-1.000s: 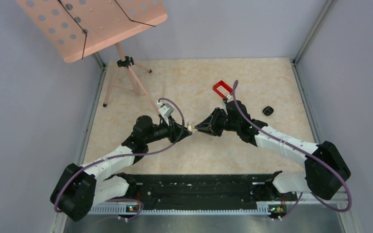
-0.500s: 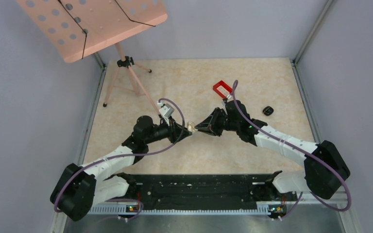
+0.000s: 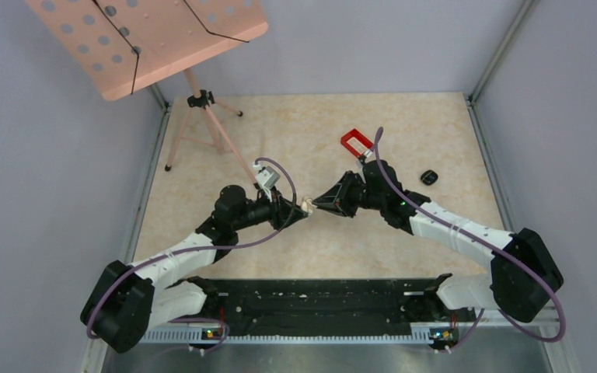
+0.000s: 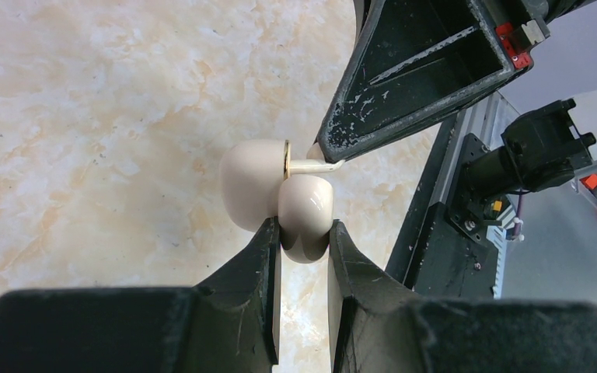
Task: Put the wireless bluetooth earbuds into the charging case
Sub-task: Place the earbud in the charging case.
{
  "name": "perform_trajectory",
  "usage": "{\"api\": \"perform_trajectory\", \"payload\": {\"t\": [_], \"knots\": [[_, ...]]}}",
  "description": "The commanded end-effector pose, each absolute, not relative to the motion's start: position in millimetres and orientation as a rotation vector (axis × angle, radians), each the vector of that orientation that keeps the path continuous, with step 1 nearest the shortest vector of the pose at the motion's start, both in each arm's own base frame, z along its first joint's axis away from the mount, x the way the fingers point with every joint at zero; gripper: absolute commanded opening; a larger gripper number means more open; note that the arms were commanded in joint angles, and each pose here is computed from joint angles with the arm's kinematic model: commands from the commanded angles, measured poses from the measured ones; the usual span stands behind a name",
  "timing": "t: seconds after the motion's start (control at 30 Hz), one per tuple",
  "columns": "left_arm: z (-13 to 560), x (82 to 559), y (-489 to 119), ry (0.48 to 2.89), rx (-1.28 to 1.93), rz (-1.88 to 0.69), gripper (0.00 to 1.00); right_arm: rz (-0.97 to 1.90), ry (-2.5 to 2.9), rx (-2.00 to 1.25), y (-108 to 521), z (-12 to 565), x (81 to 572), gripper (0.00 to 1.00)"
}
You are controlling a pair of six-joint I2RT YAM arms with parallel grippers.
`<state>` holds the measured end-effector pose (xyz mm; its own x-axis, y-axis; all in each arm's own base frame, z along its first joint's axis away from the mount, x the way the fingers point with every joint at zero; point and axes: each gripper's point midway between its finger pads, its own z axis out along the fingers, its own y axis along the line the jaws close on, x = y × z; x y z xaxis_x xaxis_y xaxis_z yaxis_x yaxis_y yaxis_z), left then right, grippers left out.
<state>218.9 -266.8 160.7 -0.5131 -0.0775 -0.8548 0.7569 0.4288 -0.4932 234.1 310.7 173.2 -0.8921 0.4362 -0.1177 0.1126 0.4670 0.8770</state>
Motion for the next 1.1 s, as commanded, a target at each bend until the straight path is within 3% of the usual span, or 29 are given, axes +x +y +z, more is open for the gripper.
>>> {"api": "perform_trajectory", "payload": {"t": [0.0,0.93,0.97,1.07], "knots": [[184.4,221.9,-272.7,1.719,0.616,-1.205,0.0,1.453,2.307,0.427,318.6,198.0,243.1,0.0],[185.6,226.8,-272.8,1.727,0.579,-1.164,0.0,1.566,2.305,0.431,352.1,216.1,239.4,0.0],[186.2,227.3,-272.6,1.727,0.575,-1.162,0.0,1.573,2.304,0.425,352.7,217.0,238.8,0.01],[187.0,229.2,-272.1,1.728,0.566,-1.155,0.0,1.579,2.292,0.417,351.9,219.2,238.4,0.18]]}}
